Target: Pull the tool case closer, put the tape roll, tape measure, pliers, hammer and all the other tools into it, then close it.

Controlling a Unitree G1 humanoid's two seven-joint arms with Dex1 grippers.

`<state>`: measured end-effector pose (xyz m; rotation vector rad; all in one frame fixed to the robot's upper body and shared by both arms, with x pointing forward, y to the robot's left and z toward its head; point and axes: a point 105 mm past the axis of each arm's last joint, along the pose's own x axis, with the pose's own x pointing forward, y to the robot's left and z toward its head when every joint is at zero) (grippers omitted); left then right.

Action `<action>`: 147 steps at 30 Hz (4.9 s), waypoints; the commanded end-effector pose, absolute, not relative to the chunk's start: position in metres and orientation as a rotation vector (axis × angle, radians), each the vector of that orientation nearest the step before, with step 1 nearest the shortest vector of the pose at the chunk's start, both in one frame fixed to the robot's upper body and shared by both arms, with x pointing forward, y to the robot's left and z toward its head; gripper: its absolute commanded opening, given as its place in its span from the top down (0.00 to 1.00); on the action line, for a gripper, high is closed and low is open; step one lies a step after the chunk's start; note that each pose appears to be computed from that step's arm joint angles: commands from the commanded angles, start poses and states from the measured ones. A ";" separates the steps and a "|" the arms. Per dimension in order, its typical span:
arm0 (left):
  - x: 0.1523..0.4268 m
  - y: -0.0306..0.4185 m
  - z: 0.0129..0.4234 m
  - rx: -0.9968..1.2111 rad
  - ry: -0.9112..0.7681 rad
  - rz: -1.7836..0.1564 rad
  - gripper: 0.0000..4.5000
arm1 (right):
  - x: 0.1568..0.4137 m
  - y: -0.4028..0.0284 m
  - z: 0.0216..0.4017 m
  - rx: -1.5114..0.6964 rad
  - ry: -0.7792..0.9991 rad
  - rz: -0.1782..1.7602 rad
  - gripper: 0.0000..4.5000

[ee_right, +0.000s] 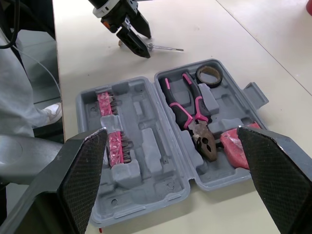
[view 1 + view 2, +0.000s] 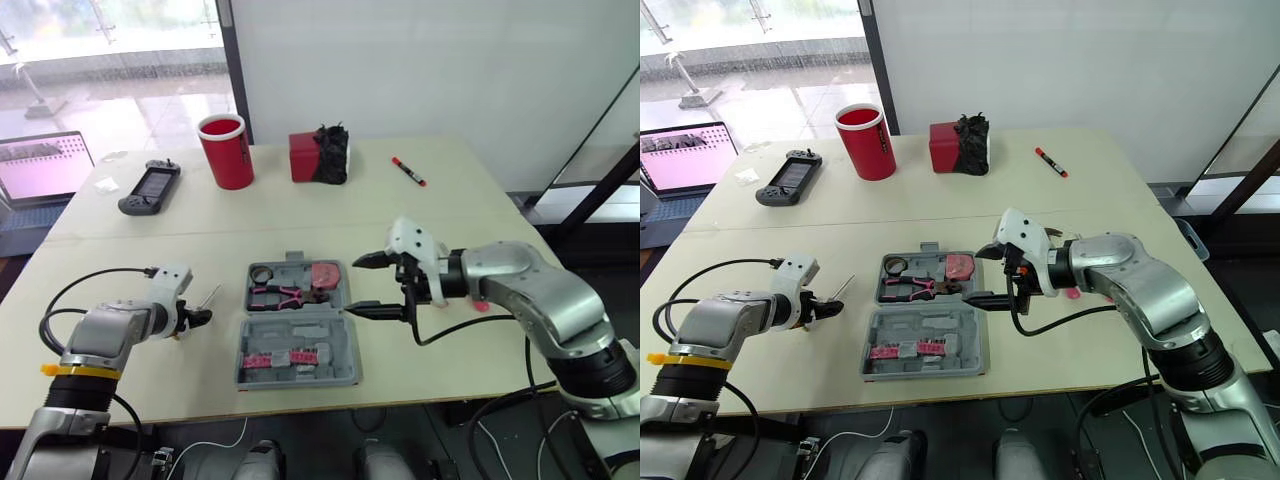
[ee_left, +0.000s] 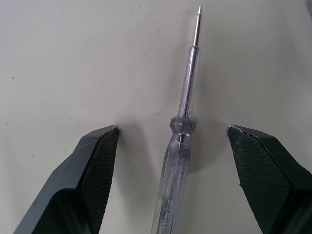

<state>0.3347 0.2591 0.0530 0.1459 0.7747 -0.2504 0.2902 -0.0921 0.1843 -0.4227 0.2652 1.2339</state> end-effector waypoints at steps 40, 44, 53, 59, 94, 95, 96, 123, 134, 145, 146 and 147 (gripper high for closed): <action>0.342 0.072 0.146 0.875 0.575 -1.320 0.99 | 0.243 -0.129 0.182 -0.397 0.304 1.108 0.00; 0.344 0.077 0.132 1.004 0.634 -1.339 0.99 | 0.243 -0.125 0.182 -0.391 0.286 1.076 0.00; 0.338 0.095 0.113 1.097 0.807 -1.353 0.99 | 0.241 -0.121 0.177 -0.386 0.290 1.056 0.00; 0.340 0.095 0.103 1.142 0.806 -1.317 0.99 | 0.243 -0.118 0.175 -0.379 0.296 1.071 0.00; 0.350 0.093 0.095 1.168 0.820 -1.290 0.99 | 0.245 -0.115 0.165 -0.370 0.359 1.110 0.00; 0.348 0.093 0.094 1.169 0.825 -1.303 0.99 | 0.245 -0.115 0.165 -0.370 0.361 1.110 0.00; 0.347 0.093 0.094 1.176 0.827 -1.311 0.99 | 0.245 -0.115 0.165 -0.371 0.361 1.111 0.00; 0.325 0.077 0.090 1.096 0.894 -1.342 0.99 | 0.249 -0.113 0.161 -0.377 0.362 1.105 0.00; 0.330 0.072 0.098 1.080 0.885 -1.317 0.99 | 0.252 -0.113 0.160 -0.379 0.359 1.102 0.00; 0.328 0.073 0.096 1.088 0.885 -1.316 0.99 | 0.252 -0.112 0.160 -0.384 0.358 1.105 0.00; 0.329 0.074 0.096 1.088 0.885 -1.309 0.99 | 0.253 -0.113 0.160 -0.385 0.358 1.104 0.00; 0.331 0.075 0.097 1.087 0.885 -1.301 0.99 | 0.253 -0.113 0.160 -0.386 0.359 1.104 0.00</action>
